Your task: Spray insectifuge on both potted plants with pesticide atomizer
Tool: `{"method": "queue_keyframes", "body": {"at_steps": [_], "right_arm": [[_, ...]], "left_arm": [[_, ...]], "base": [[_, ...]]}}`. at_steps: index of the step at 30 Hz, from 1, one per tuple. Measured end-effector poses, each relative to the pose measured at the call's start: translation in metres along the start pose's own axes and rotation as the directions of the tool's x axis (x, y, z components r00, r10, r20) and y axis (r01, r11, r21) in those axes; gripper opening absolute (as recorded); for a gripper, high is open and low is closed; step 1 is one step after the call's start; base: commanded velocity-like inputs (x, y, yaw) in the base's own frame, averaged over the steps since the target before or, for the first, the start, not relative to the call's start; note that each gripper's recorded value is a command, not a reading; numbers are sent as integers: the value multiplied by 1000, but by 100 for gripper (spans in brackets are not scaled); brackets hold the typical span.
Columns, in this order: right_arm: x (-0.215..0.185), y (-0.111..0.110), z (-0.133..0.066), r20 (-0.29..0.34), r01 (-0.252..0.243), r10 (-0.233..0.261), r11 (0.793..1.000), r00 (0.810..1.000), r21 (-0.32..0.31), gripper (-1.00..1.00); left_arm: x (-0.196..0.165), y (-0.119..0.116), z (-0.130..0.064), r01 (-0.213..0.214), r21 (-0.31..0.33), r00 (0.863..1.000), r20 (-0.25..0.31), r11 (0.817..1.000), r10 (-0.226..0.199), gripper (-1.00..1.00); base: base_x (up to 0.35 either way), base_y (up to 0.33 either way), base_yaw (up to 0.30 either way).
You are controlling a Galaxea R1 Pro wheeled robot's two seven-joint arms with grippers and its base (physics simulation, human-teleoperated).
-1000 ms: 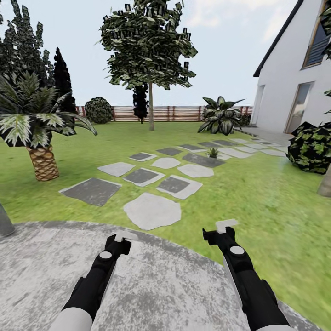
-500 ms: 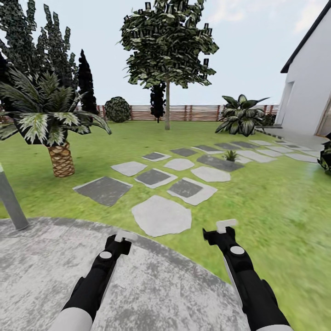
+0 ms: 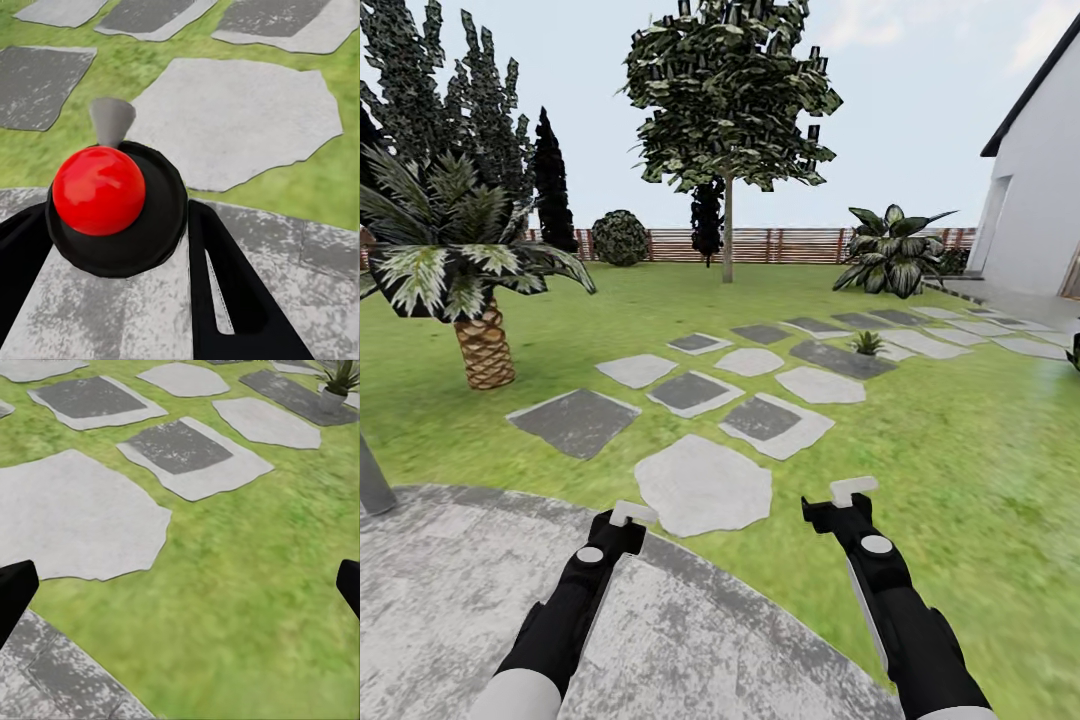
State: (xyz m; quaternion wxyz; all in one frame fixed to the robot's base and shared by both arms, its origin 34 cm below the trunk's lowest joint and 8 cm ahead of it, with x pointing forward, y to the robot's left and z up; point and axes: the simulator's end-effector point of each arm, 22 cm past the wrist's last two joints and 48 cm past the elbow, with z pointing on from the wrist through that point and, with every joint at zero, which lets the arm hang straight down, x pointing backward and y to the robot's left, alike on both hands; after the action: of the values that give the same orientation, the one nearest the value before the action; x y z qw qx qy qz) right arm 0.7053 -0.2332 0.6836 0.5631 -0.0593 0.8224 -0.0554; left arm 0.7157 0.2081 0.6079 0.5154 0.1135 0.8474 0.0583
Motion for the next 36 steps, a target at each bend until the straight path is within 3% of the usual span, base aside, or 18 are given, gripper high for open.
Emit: {"method": "queue_keyframes", "body": {"at_steps": [36], "right_arm": [[0, 0, 0, 0, 0, 0, 1000, 1000, 0, 100]], "left_arm": [[0, 0, 0, 0, 0, 1000, 0, 1000, 0, -100]], "base": [[302, -218, 0]]}}
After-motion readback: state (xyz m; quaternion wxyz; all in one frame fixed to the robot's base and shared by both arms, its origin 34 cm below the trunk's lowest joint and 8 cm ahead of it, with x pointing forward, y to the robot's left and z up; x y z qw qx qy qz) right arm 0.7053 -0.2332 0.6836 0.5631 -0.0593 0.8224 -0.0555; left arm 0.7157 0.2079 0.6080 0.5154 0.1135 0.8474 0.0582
